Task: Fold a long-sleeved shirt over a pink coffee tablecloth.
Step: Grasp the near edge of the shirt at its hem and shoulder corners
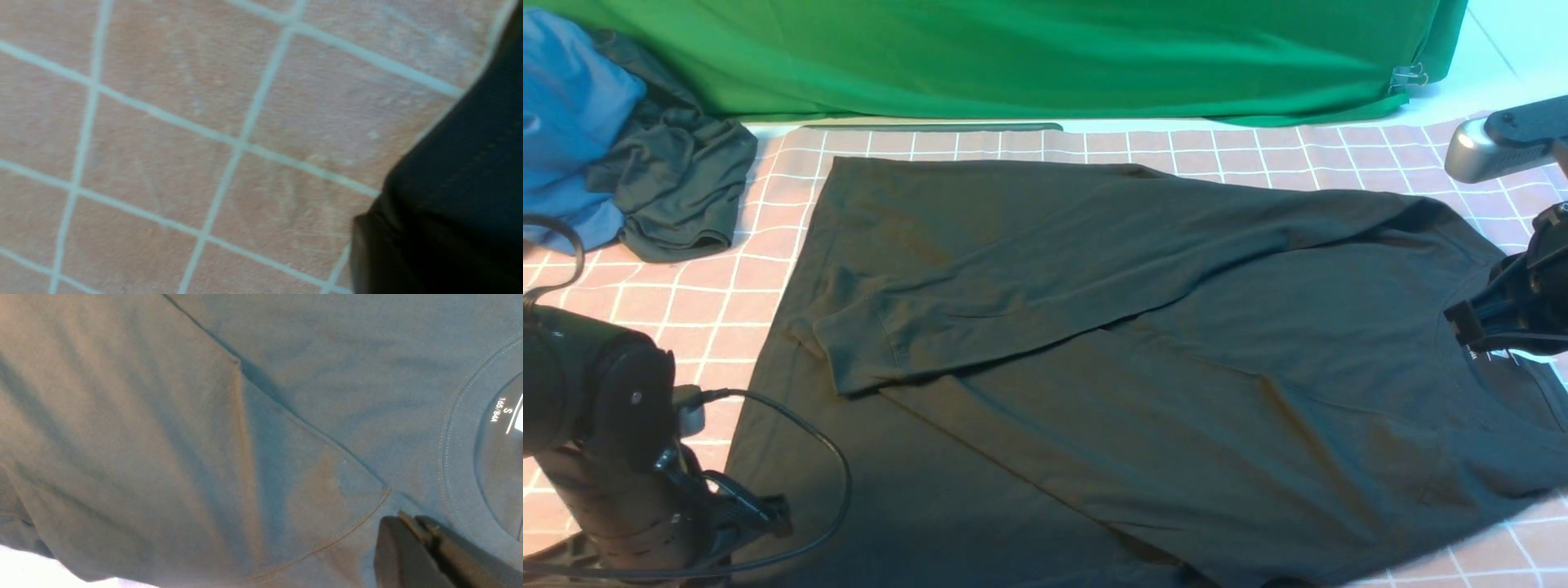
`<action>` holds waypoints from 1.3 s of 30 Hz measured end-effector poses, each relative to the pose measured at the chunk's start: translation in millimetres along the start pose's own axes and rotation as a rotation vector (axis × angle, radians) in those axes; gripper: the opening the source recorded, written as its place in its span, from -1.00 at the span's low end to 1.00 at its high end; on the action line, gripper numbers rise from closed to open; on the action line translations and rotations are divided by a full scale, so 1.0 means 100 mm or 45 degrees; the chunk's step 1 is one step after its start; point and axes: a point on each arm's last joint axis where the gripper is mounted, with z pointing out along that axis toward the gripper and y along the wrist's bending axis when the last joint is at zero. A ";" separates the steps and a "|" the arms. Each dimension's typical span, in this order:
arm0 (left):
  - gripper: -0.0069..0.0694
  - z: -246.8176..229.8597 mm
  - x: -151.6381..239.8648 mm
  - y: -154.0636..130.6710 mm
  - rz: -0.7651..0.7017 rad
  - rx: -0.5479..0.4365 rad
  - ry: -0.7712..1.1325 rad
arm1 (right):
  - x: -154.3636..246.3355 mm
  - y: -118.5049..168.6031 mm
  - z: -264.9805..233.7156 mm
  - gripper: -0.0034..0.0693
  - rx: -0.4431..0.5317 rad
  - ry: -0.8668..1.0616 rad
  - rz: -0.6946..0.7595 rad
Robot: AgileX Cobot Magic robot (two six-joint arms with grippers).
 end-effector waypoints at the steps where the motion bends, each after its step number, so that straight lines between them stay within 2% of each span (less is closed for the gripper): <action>1: -0.61 0.00 0.00 0.00 0.001 0.003 0.000 | 0.00 0.00 0.00 -0.71 0.000 0.000 0.000; 4: -0.73 -0.02 -0.01 0.00 0.002 0.004 -0.001 | 0.00 0.00 0.00 -0.71 0.000 0.000 0.000; 8: -0.74 -0.15 -0.01 0.02 0.003 0.005 -0.031 | 0.03 0.00 -0.01 -0.69 -0.004 0.034 0.000; 14: -0.74 -0.61 0.08 0.11 -0.024 0.118 -0.251 | 0.16 0.02 -0.08 -0.67 -0.013 0.182 0.026; 20: -0.74 -0.87 0.24 0.22 -0.055 0.190 -0.382 | 0.33 0.03 -0.06 -0.62 -0.016 0.360 0.107; 22: -0.74 -0.91 0.27 0.24 -0.057 0.200 -0.406 | 0.41 0.03 0.02 -0.51 -0.010 0.404 0.133; 27: -0.74 -0.93 0.29 0.26 -0.058 0.203 -0.412 | 0.60 -0.03 0.41 0.06 0.058 0.466 0.184; 30: -0.74 -0.93 0.29 0.26 -0.050 0.202 -0.412 | 0.62 -0.05 0.62 0.27 0.079 0.478 0.223; 39: -0.74 -0.93 0.29 0.26 -0.045 0.201 -0.412 | 0.60 -0.12 1.21 0.38 0.099 0.536 0.262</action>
